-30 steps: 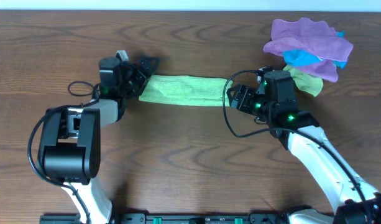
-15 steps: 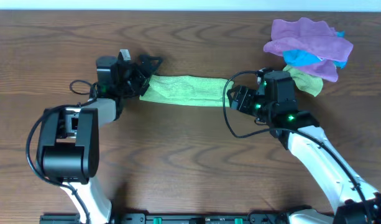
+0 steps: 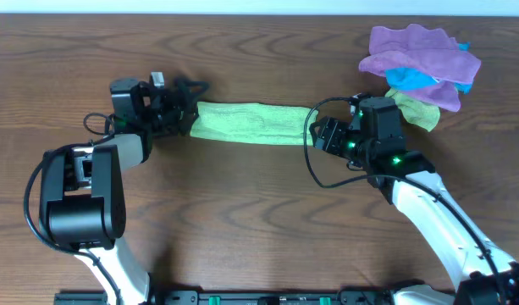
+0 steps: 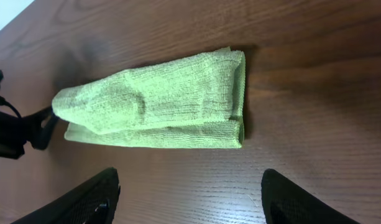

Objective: Fold the cloth

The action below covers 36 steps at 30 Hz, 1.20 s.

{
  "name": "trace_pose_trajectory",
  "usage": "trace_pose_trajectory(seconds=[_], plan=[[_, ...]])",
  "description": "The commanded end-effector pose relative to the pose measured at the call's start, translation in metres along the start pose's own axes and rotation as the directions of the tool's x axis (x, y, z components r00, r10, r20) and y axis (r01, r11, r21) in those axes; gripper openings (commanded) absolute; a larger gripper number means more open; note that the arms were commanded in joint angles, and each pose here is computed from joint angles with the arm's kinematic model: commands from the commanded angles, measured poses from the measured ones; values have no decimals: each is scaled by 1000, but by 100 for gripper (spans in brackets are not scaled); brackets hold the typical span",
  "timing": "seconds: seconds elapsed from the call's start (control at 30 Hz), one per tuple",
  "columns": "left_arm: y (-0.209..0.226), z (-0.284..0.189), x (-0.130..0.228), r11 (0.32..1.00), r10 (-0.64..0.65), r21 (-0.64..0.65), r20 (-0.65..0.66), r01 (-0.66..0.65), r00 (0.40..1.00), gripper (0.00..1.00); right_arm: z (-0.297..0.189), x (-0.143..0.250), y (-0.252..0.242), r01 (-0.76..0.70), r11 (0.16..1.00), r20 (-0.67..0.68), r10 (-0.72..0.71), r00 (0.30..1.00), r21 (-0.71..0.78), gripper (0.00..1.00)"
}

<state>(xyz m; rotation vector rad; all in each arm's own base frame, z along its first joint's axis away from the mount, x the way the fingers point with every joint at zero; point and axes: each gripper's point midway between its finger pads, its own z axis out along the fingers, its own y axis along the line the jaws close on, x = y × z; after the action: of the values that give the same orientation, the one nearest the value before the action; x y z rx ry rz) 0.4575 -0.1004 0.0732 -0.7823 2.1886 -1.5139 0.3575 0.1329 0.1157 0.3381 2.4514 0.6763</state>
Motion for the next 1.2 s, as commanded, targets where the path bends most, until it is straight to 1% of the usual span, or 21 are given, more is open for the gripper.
trace_pose_trajectory(seconds=[0.0,0.23,0.3,0.57,0.67,0.77,0.83,0.9,0.97,1.0,1.03,1.1,1.13,1.17], plan=[[-2,-1,3,999,35,19,-42,-34,998,96,-5,-4,9,4,1000,11,-4,1000,-23,73],[-22,-15,5,996,85,33,-38,-84,996,96,-5,-4,9,4,1000,11,-4,1000,-24,73],[-30,-30,1,994,108,26,-17,-107,994,96,-5,-3,10,4,1000,8,-4,1000,-28,73],[-43,-82,-8,992,125,-35,60,-123,990,96,-5,-5,11,-5,999,15,5,1000,-36,73],[-50,-82,-5,990,141,-28,60,-140,988,96,-5,-6,12,-3,999,17,4,1000,-40,72],[-53,-71,2,991,133,-40,48,-131,990,96,-5,-5,12,-2,999,17,3,1000,-40,71],[-58,-63,7,988,152,-47,43,-150,987,96,-5,-5,12,-2,999,17,3,1000,-40,69],[-63,-54,8,982,178,-71,58,-173,982,100,-5,-5,12,-2,999,17,3,1000,-40,69],[-67,-46,7,975,205,-102,84,-197,975,78,-5,-5,13,-2,999,14,3,1000,-44,69],[-68,-42,5,970,220,-128,107,-206,970,59,-5,-4,14,-2,999,8,3,1000,-51,69],[-67,-40,3,967,227,-146,123,-209,966,45,-5,-3,15,-3,998,4,3,1000,-57,69],[-63,-35,1,958,247,-187,152,-217,957,27,-5,-1,18,-3,997,-9,2,1000,-75,69],[-61,-33,0,953,257,-203,159,-223,953,20,-5,0,20,-2,997,-14,1,1000,-81,70],[-58,-31,-1,948,268,-221,165,-229,949,18,-5,1,21,-3,996,-20,1,1000,-90,70]])
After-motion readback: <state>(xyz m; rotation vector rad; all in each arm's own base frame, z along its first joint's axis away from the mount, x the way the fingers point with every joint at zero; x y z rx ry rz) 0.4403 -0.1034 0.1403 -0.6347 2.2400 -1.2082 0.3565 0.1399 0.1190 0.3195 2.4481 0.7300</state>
